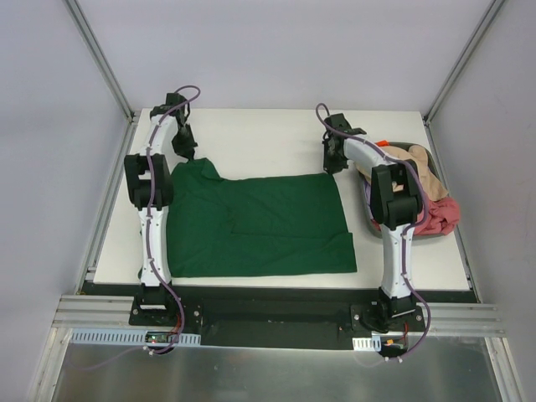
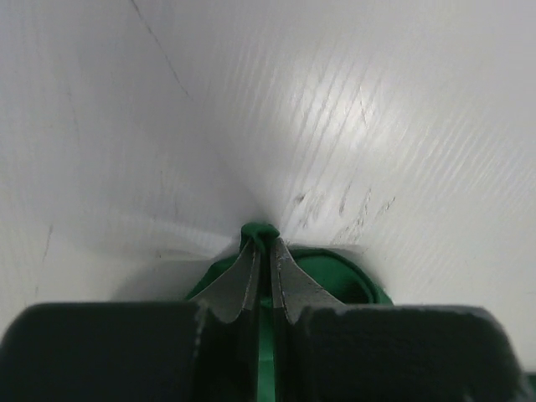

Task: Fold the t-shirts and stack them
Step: Grap the side of the flattened tshirt furthest away from the robot with both arms, then fold the other side of the tshirt into a rectangle

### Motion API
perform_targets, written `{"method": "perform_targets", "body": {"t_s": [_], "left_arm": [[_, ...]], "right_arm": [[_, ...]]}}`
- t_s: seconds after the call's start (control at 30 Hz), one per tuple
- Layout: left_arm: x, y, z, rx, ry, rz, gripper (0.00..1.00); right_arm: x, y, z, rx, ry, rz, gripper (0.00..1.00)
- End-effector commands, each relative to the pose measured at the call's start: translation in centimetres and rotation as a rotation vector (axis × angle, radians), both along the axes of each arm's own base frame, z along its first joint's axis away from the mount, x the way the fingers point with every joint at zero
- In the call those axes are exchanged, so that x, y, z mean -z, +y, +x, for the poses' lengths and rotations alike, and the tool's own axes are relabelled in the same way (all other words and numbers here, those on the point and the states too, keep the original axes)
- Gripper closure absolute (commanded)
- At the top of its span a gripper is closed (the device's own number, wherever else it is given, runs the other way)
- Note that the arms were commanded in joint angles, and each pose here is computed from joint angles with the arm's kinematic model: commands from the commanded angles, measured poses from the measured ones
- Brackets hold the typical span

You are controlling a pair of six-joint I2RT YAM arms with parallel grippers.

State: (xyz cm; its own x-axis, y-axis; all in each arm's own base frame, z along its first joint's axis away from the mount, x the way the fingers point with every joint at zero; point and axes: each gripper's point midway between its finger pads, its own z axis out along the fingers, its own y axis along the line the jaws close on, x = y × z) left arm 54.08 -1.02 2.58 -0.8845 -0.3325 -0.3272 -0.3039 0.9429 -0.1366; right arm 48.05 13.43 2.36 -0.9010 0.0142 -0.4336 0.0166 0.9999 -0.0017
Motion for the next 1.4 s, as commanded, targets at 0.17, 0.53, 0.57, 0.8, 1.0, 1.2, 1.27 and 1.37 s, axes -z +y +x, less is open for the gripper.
{"method": "perform_targets", "body": {"t_s": [0.17, 0.53, 0.57, 0.8, 1.0, 1.2, 1.27, 1.37], "left_arm": [[-6.9, -2.4, -4.7, 0.010, -0.061, -0.101, 1.00], [-8.3, -3.4, -16.0, -0.065, -0.114, -0.070, 1.00], [-8.0, -3.6, -17.2, -0.073, -0.111, -0.078, 1.00], [-7.5, -2.1, -24.5, -0.187, -0.156, -0.035, 1.00], [-7.8, -1.5, -27.9, -0.234, -0.218, -0.034, 1.00], [-9.8, -0.9, -29.7, -0.332, -0.292, -0.053, 1.00], [-10.5, -0.2, -30.3, -0.368, -0.307, -0.027, 1.00], [-11.3, 1.0, -31.1, -0.412, -0.319, 0.022, 1.00]], "right_arm": [[-7.1, 2.2, -2.7, -0.129, -0.153, 0.060, 1.00], [-7.6, 2.8, -9.2, -0.156, -0.172, 0.083, 1.00], [-7.9, 2.7, -9.7, -0.154, -0.182, 0.091, 1.00], [-9.2, 1.1, -12.9, -0.154, -0.214, 0.082, 1.00], [-9.1, 0.8, -15.1, -0.180, -0.206, 0.112, 1.00], [-9.0, -0.1, -15.4, -0.169, -0.205, 0.069, 1.00], [-9.2, -0.5, -15.0, -0.159, -0.214, 0.047, 1.00], [-9.6, -0.8, -14.7, -0.146, -0.216, 0.026, 1.00]]}}
